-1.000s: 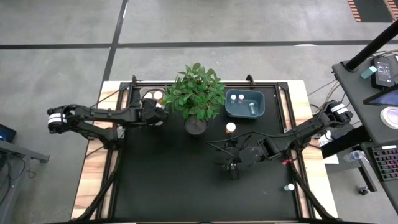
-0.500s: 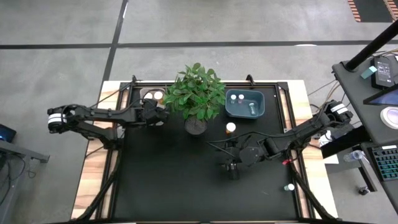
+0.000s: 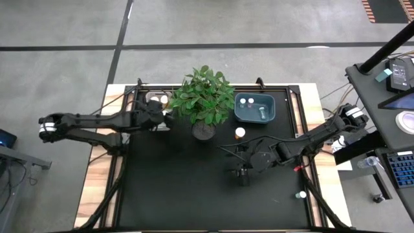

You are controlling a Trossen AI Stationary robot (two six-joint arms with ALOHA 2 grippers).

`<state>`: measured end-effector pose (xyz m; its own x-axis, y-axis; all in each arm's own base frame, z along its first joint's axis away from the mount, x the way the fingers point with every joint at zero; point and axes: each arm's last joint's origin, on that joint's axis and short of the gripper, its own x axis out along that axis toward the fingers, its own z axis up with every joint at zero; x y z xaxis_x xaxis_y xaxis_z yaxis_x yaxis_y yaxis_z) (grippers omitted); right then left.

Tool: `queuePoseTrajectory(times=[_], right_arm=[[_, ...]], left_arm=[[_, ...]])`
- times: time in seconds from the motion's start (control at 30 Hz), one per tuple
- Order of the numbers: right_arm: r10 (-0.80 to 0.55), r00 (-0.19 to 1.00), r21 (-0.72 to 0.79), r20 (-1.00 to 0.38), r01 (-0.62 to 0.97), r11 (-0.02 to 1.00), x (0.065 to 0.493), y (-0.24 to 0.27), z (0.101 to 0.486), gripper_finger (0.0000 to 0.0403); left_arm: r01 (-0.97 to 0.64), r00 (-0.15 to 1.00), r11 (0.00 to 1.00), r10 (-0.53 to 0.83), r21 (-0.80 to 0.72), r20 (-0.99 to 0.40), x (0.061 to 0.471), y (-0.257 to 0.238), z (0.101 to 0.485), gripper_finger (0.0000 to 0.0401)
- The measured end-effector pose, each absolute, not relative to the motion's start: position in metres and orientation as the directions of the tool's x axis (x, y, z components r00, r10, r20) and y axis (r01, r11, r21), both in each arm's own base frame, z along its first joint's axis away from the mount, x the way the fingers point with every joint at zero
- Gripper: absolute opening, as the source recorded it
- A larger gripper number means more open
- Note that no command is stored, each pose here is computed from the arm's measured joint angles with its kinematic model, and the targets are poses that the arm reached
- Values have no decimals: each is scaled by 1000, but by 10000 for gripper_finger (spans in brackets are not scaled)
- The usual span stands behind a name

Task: Pick and place medicine bottles into bin by pill shape (circle, oval)
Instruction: Put the big orange pill bottle into the white bin

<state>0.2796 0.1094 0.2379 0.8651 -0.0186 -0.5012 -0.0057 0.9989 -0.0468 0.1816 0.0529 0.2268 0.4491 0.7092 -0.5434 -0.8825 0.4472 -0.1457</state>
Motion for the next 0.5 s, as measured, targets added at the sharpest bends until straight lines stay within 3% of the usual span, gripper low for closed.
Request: queuePoseTrajectory(times=[0.5], right_arm=[[-59, 772, 25, -633, 96, 995, 265, 103, 231, 251]], left_arm=[[-639, 756, 709, 507, -299, -414, 182, -10, 250, 246]])
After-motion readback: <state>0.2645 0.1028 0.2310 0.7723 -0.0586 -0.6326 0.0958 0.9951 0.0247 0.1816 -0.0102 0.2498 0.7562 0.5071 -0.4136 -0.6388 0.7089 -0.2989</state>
